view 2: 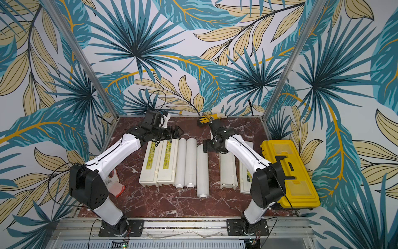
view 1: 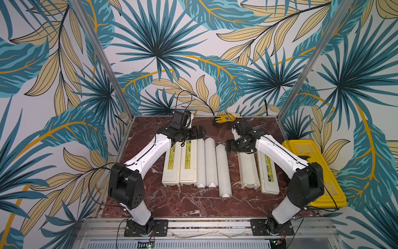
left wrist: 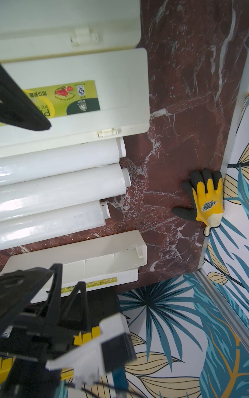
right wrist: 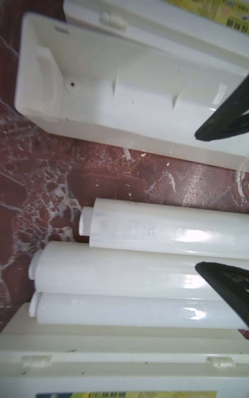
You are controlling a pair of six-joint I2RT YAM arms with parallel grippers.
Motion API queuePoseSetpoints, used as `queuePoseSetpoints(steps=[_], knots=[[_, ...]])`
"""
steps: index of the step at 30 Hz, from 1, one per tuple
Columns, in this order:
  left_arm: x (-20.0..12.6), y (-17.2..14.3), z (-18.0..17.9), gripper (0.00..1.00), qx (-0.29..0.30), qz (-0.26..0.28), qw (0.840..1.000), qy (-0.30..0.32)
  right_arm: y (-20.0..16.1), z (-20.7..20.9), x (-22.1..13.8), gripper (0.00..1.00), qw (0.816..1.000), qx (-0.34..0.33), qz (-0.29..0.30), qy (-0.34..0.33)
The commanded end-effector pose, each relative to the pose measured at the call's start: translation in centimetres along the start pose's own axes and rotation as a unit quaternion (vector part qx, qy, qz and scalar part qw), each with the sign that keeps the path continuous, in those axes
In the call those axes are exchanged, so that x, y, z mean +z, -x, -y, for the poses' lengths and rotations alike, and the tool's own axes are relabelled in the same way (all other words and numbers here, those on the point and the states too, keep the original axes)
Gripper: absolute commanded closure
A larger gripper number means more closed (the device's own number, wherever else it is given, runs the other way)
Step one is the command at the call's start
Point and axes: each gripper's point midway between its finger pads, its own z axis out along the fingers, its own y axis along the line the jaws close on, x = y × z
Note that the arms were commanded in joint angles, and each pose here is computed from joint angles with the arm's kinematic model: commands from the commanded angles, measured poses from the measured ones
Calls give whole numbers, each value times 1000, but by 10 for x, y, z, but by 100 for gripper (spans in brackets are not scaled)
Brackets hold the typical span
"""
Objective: Put plastic wrap rolls into dispensers
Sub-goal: Pick up the plastic wrap from the center of the board.
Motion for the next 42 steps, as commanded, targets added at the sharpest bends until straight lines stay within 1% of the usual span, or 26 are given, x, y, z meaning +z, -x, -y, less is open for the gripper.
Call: queuePoseSetpoints(steps=[1, 5, 12, 18, 25, 27, 29, 31, 32, 34, 35, 37, 38, 42], knots=[[-4, -6, -6, 0, -4, -7, 1000, -2, -14, -2, 21, 11, 999, 24, -24, -39], [-6, -7, -11, 0, -8, -6, 1000, 2, -23, -11, 45, 11, 997, 22, -46, -51], [-8, -9, -21, 0, -17, -7, 1000, 11, -36, -13, 77, 12, 994, 25, -76, -73], [-8, -11, -27, 0, -23, -8, 1000, 15, -56, 2, 96, 14, 985, 34, -108, -128], [-7, -11, -27, 0, -24, -9, 1000, 16, -76, 9, 111, 17, 981, 45, -127, -138], [-7, -11, -26, 1, -25, -9, 1000, 14, -78, 9, 115, 19, 981, 46, -130, -138], [-7, -12, -26, 0, -25, -10, 1000, 14, -81, 8, 120, 23, 981, 45, -135, -134], [-7, -12, -27, 1, -26, -10, 999, 15, -83, 4, 123, 35, 982, 44, -140, -122], [-8, -12, -27, 1, -26, -10, 1000, 14, -83, 2, 123, 43, 982, 43, -140, -115], [-9, -12, -27, 0, -26, -9, 1000, 15, -79, -2, 117, 53, 985, 39, -131, -105], [-9, -12, -26, 1, -26, -8, 1000, 15, -74, -4, 109, 57, 987, 36, -120, -99], [-10, -11, -26, 1, -26, -7, 1000, 14, -64, -9, 90, 63, 991, 34, -100, -82], [-10, -12, -26, 0, -26, -7, 1000, 14, -58, -12, 78, 64, 993, 31, -87, -71], [-10, -9, -25, 0, -26, -6, 1000, 13, -19, -22, 8, 70, 999, 17, -12, -31]])
